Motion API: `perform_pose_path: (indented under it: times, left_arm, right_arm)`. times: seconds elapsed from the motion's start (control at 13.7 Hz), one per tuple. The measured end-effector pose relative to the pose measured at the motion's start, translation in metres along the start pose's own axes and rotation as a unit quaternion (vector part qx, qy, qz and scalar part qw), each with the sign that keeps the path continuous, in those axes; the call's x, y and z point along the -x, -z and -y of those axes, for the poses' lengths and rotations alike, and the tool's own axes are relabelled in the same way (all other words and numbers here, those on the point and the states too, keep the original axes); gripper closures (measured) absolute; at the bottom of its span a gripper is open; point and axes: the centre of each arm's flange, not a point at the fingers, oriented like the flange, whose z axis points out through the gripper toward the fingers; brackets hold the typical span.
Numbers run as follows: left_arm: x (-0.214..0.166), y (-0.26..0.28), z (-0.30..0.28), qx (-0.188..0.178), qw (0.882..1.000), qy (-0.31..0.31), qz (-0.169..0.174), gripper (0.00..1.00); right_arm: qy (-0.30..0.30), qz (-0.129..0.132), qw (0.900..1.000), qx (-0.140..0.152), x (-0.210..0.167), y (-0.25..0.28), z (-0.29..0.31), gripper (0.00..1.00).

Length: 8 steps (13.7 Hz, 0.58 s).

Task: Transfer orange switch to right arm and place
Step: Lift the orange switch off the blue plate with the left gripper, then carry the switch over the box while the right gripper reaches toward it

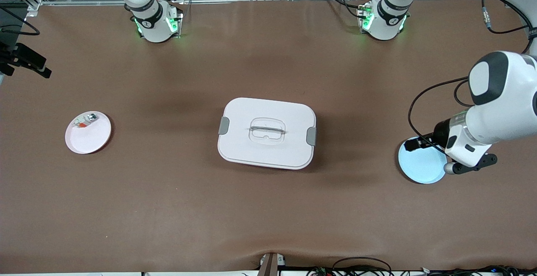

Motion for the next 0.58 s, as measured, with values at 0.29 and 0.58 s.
perform_pose_path:
  times: [0.29,0.58]
  left_arm:
    - [0.033,0.016,-0.061,0.034,0.997,0.070,0.022,0.28]
    - [0.082,0.015,-0.128,0.042,0.990,0.128,0.045,0.28]
  right_arm:
    - [-0.003,0.001,1.000,0.000,0.000,0.000,-0.003,0.00]
    - [-0.004,-0.011,1.000,0.000,0.000,0.010,-0.004,0.00]
